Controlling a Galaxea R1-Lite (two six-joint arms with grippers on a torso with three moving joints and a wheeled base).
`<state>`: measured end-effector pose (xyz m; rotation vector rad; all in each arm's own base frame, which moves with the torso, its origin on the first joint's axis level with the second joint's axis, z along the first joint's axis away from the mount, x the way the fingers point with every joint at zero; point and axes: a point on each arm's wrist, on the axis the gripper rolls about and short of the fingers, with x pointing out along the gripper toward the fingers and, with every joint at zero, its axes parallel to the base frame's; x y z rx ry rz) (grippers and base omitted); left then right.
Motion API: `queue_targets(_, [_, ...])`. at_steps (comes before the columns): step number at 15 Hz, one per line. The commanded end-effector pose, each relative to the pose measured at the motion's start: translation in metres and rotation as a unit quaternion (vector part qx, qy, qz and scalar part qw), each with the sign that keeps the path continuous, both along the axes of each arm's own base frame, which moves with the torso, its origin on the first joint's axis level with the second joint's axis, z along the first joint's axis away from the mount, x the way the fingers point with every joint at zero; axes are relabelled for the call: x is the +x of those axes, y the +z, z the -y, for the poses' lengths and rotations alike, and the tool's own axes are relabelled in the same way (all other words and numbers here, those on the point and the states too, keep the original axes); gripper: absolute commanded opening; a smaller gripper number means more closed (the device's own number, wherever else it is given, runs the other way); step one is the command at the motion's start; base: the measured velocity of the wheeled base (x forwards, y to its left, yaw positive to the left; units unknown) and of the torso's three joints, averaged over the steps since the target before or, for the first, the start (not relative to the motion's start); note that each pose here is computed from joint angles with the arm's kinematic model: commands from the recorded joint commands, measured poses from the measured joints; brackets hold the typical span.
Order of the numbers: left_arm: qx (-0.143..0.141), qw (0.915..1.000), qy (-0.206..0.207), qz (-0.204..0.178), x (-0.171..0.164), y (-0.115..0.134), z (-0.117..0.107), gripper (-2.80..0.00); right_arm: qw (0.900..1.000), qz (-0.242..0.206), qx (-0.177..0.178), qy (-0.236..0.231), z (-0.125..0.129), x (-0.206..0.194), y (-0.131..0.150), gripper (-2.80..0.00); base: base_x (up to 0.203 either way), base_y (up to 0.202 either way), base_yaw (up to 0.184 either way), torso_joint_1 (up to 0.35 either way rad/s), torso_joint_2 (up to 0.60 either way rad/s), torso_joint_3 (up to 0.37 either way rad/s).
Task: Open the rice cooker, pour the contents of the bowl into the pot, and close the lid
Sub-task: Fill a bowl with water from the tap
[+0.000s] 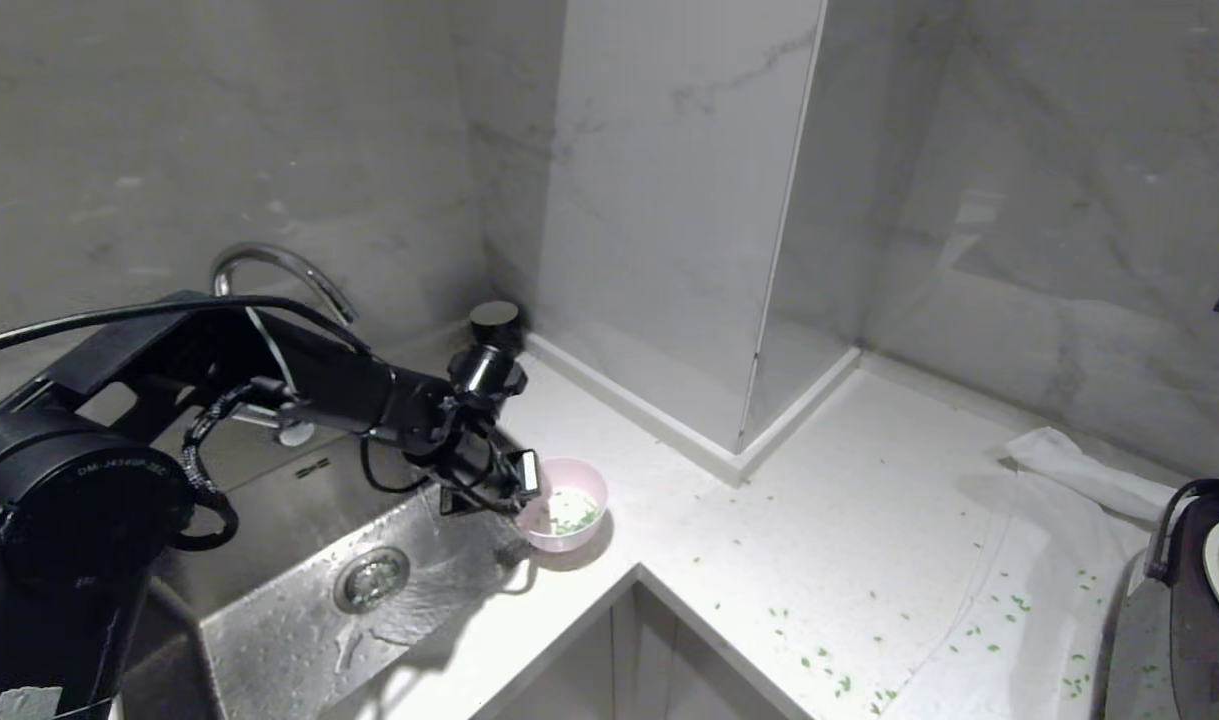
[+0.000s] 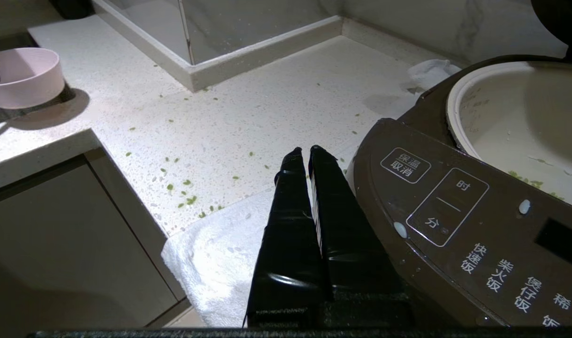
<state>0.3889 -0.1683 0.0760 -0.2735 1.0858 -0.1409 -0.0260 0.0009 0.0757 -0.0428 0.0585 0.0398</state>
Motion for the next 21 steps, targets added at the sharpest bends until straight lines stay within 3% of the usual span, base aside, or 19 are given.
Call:
queue_targets(1, [-0.01,0.9997,0.023,0.002,-0.003,0.009,-0.025,-2.8,1.0,-0.001,0.0,0.001,0.0,0.0,0.0,-2.8,0.0,0.0,0.0,0.0,0.0,0.0])
queue_targets(5, [-0.023,0.9966,0.077,0.019,0.012,0.01,-0.072,-2.8,1.0,-0.001,0.0,0.001,0.0,0.0,0.0,-2.8,0.0,0.0,0.0,0.0,0.0,0.0])
queue_targets(11, [-0.014,0.9872,0.155,0.035,0.036,0.008,-0.145,-2.8,1.0,-0.001,0.0,0.0,0.0,0.0,0.0,-2.8,0.0,0.0,0.0,0.0,0.0,0.0])
queue_targets(21, [-0.01,0.9711,0.233,0.051,0.06,-0.004,-0.209,-2.8,1.0,-0.001,0.0,0.001,0.0,0.0,0.0,-2.8,0.0,0.0,0.0,0.0,0.0,0.0])
